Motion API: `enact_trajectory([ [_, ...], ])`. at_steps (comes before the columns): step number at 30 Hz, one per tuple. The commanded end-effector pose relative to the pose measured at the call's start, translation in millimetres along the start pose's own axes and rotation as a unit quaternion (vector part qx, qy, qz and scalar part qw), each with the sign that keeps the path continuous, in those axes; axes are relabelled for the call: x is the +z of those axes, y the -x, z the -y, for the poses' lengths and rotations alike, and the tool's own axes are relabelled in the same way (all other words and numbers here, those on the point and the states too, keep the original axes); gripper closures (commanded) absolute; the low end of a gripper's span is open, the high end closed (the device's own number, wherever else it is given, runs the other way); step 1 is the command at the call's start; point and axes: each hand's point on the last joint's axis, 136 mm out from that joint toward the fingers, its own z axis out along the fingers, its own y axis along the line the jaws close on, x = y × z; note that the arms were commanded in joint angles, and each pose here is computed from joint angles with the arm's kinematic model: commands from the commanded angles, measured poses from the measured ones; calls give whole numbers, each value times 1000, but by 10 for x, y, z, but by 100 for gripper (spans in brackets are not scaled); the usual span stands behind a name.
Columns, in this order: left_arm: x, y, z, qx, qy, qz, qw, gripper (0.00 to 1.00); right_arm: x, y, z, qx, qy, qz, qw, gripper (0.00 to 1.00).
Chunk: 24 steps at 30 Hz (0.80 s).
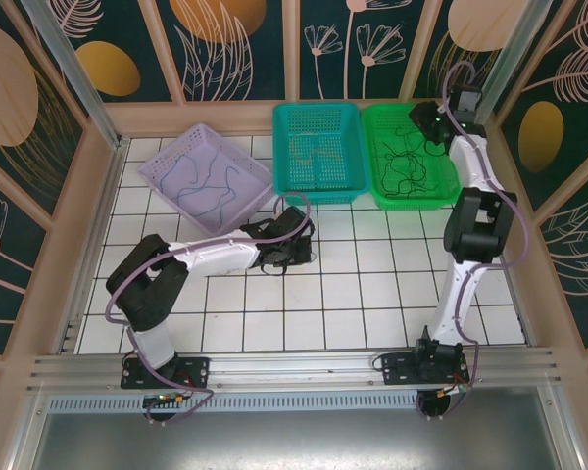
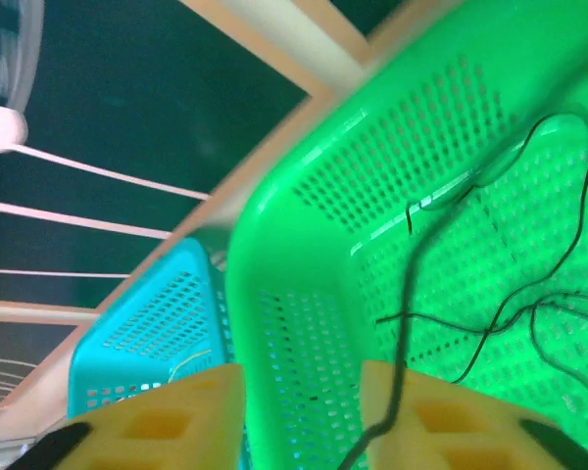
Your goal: Untangle the cables
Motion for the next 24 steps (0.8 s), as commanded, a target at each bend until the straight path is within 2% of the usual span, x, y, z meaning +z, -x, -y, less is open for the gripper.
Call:
enact_trajectory([
  [1, -170, 110, 58, -4, -10, 25, 1000, 100, -92, -28, -242, -14, 7, -24, 1000, 47],
  [3, -293, 154, 120, 1, -28, 38, 999, 100, -233, 57, -330, -16, -1, -5, 1000, 39],
  [8, -431, 159, 214, 29, -59, 47, 997, 100, -643, 140, -533, -17, -4, 28, 999, 36],
  [13, -562, 144, 245, 49, -76, 52, 995, 100, -796, -47, -536, -25, -14, 10, 1000, 32],
  [16, -579, 120, 253, 50, -79, 46, 995, 100, -758, -145, -488, -25, -17, -15, 999, 31],
  [20, -592, 138, 264, 45, -81, 50, 994, 100, -486, -348, -339, -24, -28, -69, 997, 31],
  [24, -586, 141, 302, 39, -88, 47, 994, 100, -13, -672, 208, -34, -109, -125, 986, 31],
])
